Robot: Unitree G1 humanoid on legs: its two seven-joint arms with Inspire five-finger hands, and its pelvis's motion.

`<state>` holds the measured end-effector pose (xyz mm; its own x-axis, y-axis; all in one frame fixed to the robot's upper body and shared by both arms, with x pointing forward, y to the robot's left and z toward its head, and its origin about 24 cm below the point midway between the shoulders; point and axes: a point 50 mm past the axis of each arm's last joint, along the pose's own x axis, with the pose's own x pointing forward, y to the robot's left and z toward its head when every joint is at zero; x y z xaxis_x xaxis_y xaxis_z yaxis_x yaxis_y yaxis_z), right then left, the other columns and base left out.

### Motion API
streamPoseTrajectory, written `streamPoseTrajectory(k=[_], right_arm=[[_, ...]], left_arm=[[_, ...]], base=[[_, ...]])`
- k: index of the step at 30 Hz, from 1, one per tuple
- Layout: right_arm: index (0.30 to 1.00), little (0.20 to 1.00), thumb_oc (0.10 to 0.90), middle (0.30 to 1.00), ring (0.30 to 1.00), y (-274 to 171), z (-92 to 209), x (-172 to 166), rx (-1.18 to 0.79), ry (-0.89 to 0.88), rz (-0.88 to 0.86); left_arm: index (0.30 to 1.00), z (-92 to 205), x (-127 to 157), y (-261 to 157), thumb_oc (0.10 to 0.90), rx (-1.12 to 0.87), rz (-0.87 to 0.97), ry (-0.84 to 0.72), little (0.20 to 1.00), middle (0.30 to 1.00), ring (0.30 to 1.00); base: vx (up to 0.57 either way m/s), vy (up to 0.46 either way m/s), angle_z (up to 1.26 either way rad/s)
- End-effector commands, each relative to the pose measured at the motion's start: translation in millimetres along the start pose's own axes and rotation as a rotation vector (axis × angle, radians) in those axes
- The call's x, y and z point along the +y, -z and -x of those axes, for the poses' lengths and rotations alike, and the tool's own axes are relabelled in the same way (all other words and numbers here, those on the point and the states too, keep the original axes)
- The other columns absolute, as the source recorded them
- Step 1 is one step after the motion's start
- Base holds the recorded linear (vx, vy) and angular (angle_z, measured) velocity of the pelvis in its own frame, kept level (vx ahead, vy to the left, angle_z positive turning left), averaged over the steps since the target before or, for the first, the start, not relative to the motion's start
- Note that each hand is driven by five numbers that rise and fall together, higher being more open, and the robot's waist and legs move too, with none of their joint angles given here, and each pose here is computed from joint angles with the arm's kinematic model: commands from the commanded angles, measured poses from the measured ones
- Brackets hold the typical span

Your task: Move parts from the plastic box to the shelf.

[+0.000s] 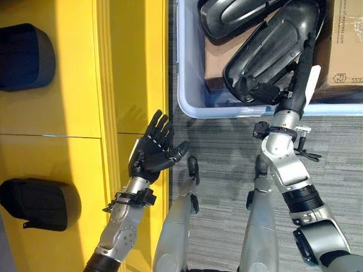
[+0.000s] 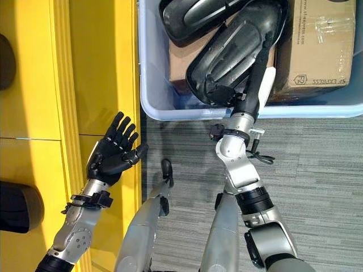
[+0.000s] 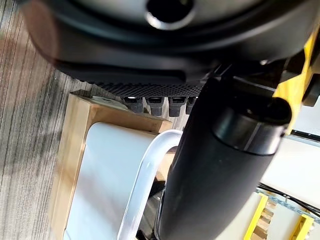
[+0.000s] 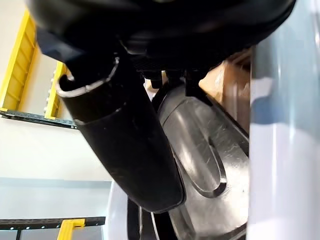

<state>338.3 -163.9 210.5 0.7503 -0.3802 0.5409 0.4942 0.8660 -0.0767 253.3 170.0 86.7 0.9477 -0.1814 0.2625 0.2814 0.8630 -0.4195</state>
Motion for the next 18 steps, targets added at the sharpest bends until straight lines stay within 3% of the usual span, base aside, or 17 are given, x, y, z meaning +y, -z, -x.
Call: streamPoseTrajectory(k=[1, 9, 12, 18], right_arm=[[1.000, 1.000, 0.900, 1.000, 1.000, -80.3, -5.0, -6.0, -0.420, -0.008, -0.177], [1.000, 1.000, 0.900, 1.000, 1.000, -148.0, 27.2, -6.8, -0.838, -0.130, -0.219], [1.000, 1.000, 0.900, 1.000, 1.000, -164.4, 38.0, -10.2, -0.918, -0.141, -0.260], [1.000, 1.000, 0.900, 1.000, 1.000, -173.4, 43.7, -12.4, -0.881, -0.198, -0.362]], left_arm=[[1.000, -3.3, -27.8, -31.7, 0.900, -0.224, 0.045, 0.110, 1.000, 1.000, 1.000], [1.000, 0.4, -30.7, -31.4, 0.900, -0.219, 0.064, 0.138, 1.000, 1.000, 1.000], [1.000, 2.7, -30.5, -31.4, 0.900, -0.213, 0.068, 0.142, 1.000, 1.000, 1.000], [1.000, 8.3, -28.7, -36.4, 0.900, -0.210, 0.062, 0.164, 1.000, 1.000, 1.000]], base=[[0.01, 0.017, -0.03], [0.00, 0.002, -0.01], [0.00, 0.000, 0.00], [-0.02, -0.029, 0.01]])
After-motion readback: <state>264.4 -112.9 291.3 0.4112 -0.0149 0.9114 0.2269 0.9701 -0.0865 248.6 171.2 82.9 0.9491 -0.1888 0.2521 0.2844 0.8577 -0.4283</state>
